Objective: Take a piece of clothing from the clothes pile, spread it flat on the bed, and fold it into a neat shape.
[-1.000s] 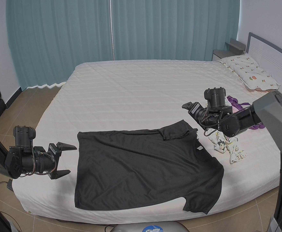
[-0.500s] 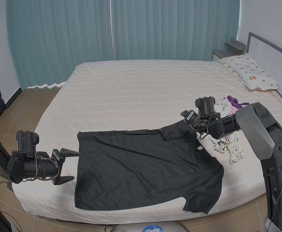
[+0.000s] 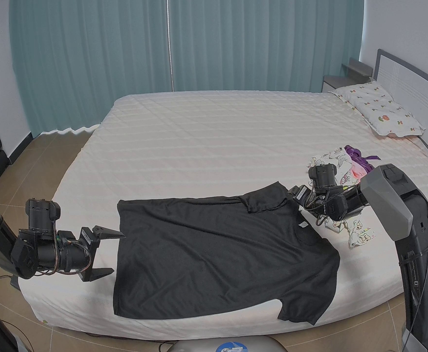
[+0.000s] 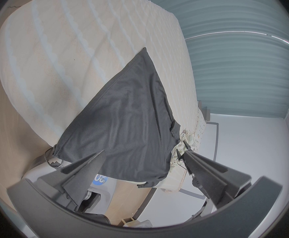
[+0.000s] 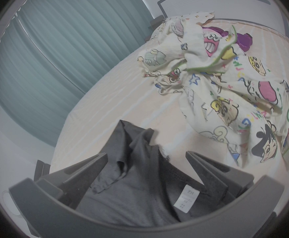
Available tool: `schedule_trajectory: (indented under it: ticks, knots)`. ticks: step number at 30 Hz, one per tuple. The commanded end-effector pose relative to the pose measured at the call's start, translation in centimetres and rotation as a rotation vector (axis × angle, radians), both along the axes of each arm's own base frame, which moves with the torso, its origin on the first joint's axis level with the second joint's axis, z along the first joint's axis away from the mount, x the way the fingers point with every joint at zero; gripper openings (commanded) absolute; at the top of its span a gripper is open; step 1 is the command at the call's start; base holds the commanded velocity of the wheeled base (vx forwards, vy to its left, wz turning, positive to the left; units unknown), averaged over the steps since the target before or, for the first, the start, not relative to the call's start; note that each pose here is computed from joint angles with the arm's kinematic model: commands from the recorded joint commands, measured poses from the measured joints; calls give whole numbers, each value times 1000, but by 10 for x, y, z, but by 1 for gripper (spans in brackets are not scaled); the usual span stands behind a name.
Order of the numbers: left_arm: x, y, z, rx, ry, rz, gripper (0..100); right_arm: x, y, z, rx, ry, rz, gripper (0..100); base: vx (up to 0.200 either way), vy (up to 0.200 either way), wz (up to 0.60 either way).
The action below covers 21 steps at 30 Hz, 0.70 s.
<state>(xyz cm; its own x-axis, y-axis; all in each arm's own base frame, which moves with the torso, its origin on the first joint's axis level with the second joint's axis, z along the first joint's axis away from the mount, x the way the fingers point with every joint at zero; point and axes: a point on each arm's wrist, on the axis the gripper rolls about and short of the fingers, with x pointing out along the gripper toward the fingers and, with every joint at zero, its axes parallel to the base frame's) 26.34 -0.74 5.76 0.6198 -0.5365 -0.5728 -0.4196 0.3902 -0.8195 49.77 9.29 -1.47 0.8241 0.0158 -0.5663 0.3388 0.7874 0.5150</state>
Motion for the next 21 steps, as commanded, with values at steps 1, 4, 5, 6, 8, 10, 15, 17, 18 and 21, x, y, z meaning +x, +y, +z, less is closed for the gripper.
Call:
schedule_trajectory:
  ticks: [1, 4, 5, 6, 8, 10, 15, 17, 18, 21]
  knots:
    - [1, 0, -2, 0, 7, 0, 100, 1, 0, -19, -6, 24, 0, 100, 0, 0, 0]
    - [1, 0, -2, 0, 5, 2, 100, 3, -1, -22, -3, 20, -2, 0, 0, 0, 0]
    - [1, 0, -2, 0, 5, 2, 100, 4, -3, -27, -2, 23, -11, 0, 0, 0, 0]
    - [1, 0, -2, 0, 5, 2, 100, 5, -4, -28, -3, 24, -13, 0, 0, 0, 0]
    - [1, 0, -2, 0, 5, 0, 100, 6, -10, -30, 0, 29, -24, 0, 0, 0, 0]
    - [1, 0, -2, 0, 5, 2, 100, 5, -14, -32, 2, 35, -37, 0, 0, 0, 0]
    - [0, 0, -2, 1, 7, 3, 100, -9, -33, -14, -8, 57, -71, 0, 0, 0, 0]
    - [0, 0, -2, 1, 7, 3, 100, -19, -37, -3, 6, 74, -64, 0, 0, 0, 0]
    - [0, 0, -2, 2, 6, 2, 100, -32, -39, 0, 17, 109, -23, 0, 0, 0, 0]
    - [0, 0, -2, 2, 6, 2, 100, -46, -39, 2, 25, 125, 11, 0, 0, 0, 0]
